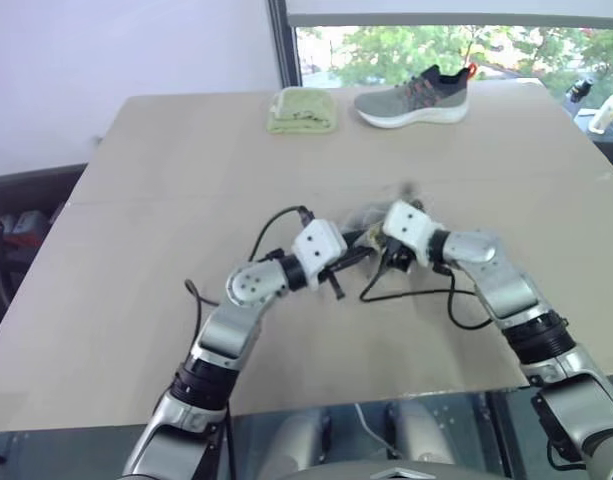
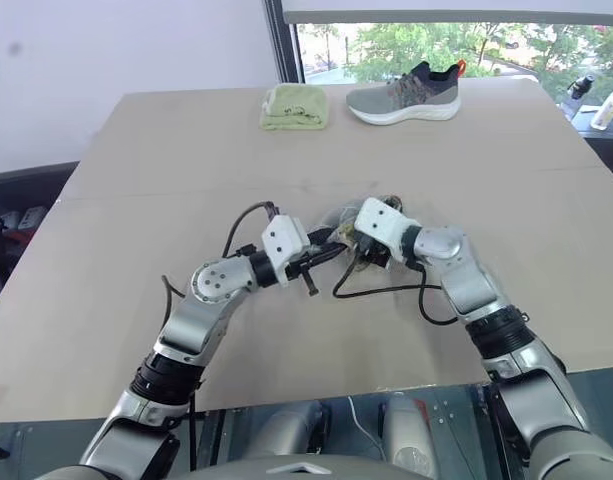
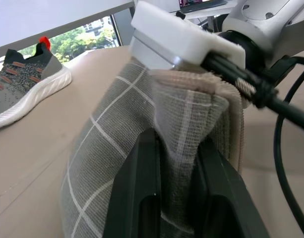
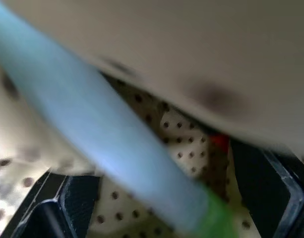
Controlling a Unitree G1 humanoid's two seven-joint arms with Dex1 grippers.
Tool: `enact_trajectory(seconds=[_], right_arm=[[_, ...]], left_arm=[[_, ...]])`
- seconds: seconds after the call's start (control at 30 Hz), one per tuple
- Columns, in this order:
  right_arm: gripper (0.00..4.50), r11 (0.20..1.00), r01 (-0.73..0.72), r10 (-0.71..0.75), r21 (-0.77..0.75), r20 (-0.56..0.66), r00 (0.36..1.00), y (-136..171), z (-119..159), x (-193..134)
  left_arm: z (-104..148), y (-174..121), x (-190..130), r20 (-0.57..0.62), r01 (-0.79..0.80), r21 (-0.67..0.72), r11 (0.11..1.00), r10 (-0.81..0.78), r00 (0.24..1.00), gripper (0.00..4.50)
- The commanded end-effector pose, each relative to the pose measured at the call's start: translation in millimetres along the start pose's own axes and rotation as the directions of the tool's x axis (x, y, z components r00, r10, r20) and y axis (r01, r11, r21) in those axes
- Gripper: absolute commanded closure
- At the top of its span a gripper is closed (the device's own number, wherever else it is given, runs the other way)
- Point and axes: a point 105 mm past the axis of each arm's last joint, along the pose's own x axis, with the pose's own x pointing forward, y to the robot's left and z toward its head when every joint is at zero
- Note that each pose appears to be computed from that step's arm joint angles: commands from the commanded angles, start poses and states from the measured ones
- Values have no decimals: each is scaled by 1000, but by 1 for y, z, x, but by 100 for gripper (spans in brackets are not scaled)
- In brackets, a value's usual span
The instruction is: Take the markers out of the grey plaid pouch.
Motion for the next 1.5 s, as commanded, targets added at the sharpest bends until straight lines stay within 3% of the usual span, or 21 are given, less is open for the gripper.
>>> enact_trajectory(seconds=[0.03, 0.13, 0.23, 0.37, 0.43, 0.73, 0.97, 1.03, 1.17, 1.5], right_arm=[[41, 992, 15, -10, -127, 40, 999, -4, 10, -1], [41, 993, -12, 16, -118, 35, 999, 2, 6, -1], [116, 994, -36, 39, -102, 24, 999, 6, 1, -2], [313, 994, -28, 29, -102, 8, 1000, 2, -3, -10], [364, 995, -21, 22, -98, 3, 1000, -3, -3, -17], [369, 998, 7, -6, 67, -18, 1000, -20, 6, -45], [369, 960, -80, 101, 270, -68, 993, -25, 13, -74], [369, 972, -77, 102, 224, -103, 989, -29, 11, -78], [369, 994, -106, 97, -37, -199, 975, -34, 4, -80], [369, 988, -153, 150, -11, -149, 977, -28, 12, -76]], left_arm=[[21, -5, 5, 71, 43, 45, 998, -46, 996, 433], [21, -4, 6, 70, 45, 49, 998, -49, 996, 433], [20, -4, 6, 67, 45, 50, 998, -48, 997, 433], [14, -3, 2, 44, 42, 58, 997, -44, 998, 433], [11, -2, 1, 30, 36, 69, 997, -38, 999, 433], [-8, 9, -7, -51, -20, 156, 988, 28, 998, 433], [-21, -5, -13, -87, 31, 177, 984, -16, 996, 433], [-22, -11, -13, -90, 56, 182, 982, -41, 995, 433], [-19, -20, -10, -84, 95, 192, 977, -80, 993, 433], [-12, -6, -7, -52, 8, 193, 981, 2, 999, 433]])
